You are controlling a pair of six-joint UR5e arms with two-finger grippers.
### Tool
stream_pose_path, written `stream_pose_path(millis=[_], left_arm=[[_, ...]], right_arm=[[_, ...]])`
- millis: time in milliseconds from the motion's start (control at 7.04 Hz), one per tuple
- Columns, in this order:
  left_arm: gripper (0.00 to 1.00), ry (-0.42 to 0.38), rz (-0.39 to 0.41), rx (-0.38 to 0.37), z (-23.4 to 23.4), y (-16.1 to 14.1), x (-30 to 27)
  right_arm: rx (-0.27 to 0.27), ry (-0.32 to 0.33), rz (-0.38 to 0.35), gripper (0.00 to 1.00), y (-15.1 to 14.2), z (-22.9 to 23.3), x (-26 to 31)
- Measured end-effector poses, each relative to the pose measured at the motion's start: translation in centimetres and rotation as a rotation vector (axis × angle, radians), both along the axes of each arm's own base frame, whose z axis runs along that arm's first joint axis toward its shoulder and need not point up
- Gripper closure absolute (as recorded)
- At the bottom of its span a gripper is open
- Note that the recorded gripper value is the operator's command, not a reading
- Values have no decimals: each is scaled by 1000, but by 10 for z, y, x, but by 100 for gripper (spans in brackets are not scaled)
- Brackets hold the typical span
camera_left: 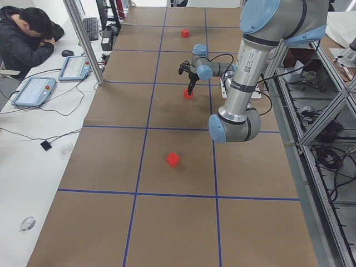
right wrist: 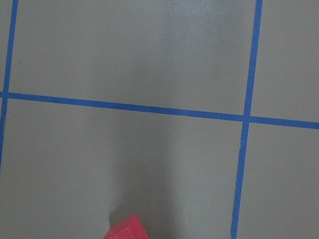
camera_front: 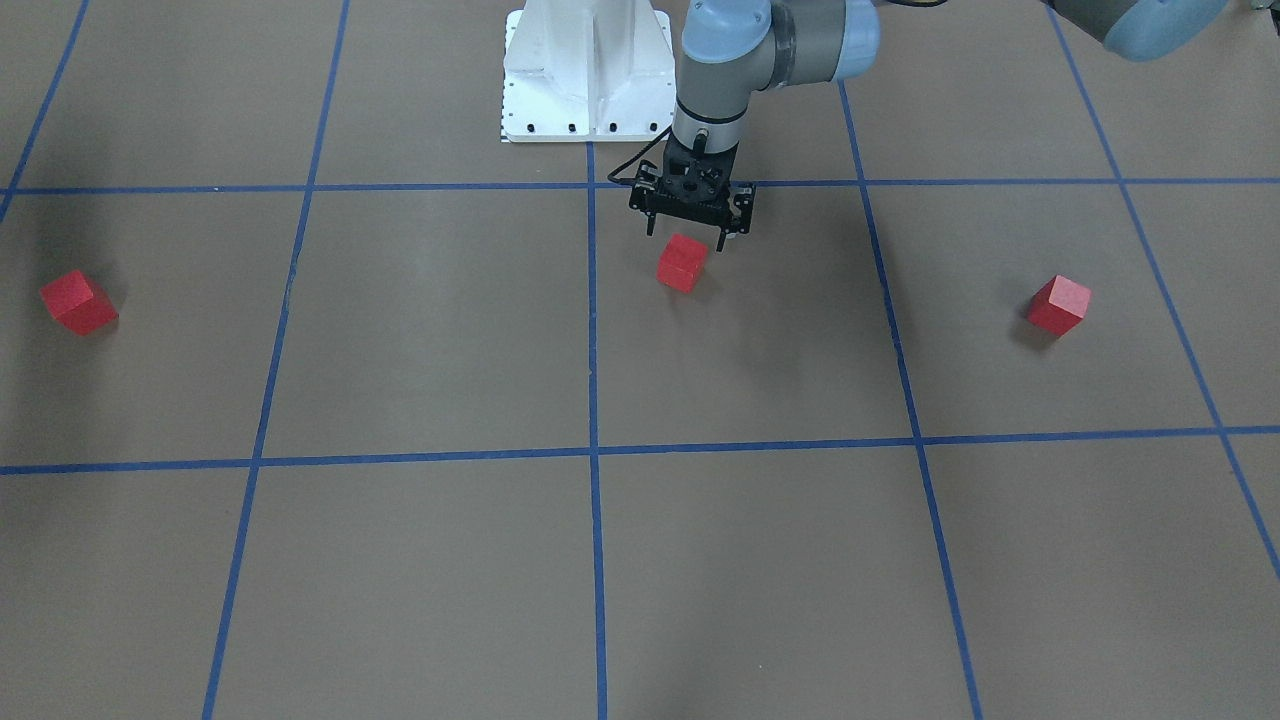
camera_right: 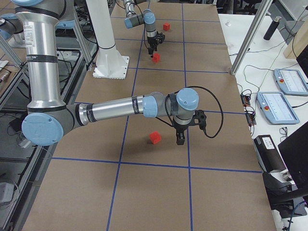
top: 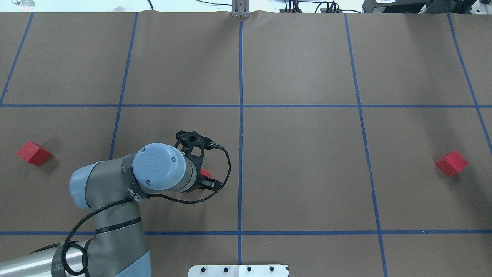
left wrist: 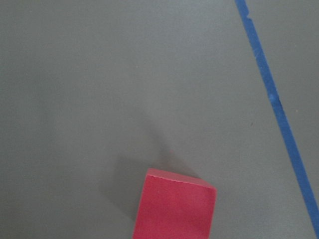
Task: Form red blocks into L shape at center
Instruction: 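Lower the left gripper and close it on the center red cube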
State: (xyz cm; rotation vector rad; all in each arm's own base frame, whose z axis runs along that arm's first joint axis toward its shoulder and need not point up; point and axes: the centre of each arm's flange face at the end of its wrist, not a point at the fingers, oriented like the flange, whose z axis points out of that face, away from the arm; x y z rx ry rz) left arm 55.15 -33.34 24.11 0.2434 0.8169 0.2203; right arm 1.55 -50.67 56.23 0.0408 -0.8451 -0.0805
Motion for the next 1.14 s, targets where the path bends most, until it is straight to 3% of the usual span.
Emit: stream_pose_path(millis=[568, 1136], left_arm=[[1, -6, 11, 25, 4, -14, 19], [34, -18, 14, 24, 12, -17, 20]], right_arm=[[-8, 2, -3, 1, -1, 6, 0], [-7, 2, -3, 1, -2, 5, 0]])
